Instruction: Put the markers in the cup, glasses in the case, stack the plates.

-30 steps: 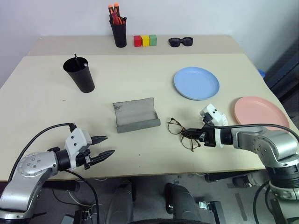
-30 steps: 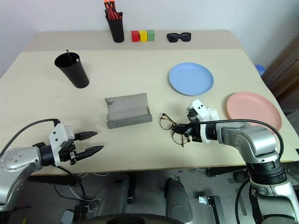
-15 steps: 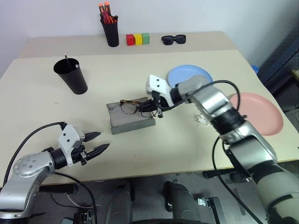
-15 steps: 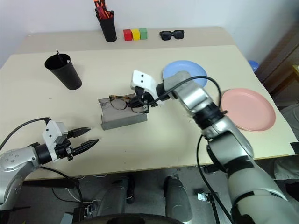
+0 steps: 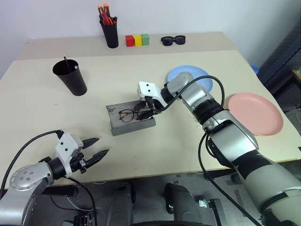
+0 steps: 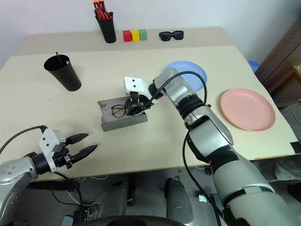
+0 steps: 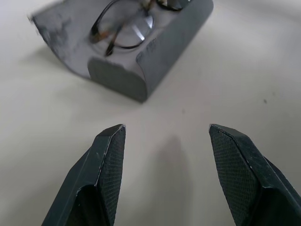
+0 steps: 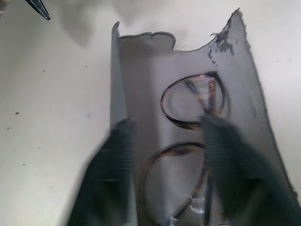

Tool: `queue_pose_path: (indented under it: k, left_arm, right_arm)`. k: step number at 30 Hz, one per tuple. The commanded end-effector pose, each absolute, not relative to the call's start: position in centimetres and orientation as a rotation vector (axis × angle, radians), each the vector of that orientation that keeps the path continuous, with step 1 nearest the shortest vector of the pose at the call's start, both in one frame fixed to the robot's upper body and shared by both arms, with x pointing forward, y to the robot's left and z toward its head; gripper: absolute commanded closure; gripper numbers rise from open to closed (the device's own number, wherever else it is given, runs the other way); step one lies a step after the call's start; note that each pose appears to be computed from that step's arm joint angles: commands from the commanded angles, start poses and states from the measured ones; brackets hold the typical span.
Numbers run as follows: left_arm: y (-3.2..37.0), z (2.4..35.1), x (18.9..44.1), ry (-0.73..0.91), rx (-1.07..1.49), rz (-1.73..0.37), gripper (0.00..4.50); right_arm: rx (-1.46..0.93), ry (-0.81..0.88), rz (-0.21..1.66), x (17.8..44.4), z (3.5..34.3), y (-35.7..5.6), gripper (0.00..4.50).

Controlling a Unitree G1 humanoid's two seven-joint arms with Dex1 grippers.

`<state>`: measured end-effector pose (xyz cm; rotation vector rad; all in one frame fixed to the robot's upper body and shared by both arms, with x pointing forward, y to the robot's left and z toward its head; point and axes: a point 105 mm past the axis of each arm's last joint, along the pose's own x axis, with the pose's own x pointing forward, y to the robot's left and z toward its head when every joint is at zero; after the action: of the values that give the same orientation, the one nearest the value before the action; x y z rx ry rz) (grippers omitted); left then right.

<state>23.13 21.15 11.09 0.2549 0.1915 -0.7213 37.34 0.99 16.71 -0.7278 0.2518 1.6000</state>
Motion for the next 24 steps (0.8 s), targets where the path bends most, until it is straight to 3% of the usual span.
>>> queue_pose_path:
  k: [1,3,5,10,11,16,24]
  left_arm:
    - [21.8,13.4,24.5,0.100,0.215,-0.656,1.60]
    - [22.1,13.8,25.6,0.108,0.160,-0.615,1.60]
    - [22.5,14.7,27.9,0.107,0.115,-0.550,2.14]
    - [20.8,17.9,33.8,0.043,0.108,-0.465,4.29]
    - [20.1,18.6,35.2,0.038,0.111,-0.448,4.47]
    - [17.3,20.1,38.5,0.040,0.125,-0.514,4.47]
    - [14.3,17.6,41.2,0.194,0.292,-0.653,4.47]
  right_arm:
    - [-0.726,0.079,1.585,37.4,21.0,1.6,1.11]
    - [-0.730,0.032,1.571,37.3,21.8,1.3,1.11]
    - [-0.719,-0.020,1.534,37.2,22.6,0.6,1.08]
    - [-0.675,-0.099,1.467,35.3,22.4,-1.8,1.08]
    - [-0.663,-0.100,1.444,34.8,22.0,-2.4,1.08]
    - [-0.617,-0.060,1.352,32.7,20.4,-4.1,1.08]
    - [-0.565,0.023,1.181,31.5,18.4,-6.2,1.08]
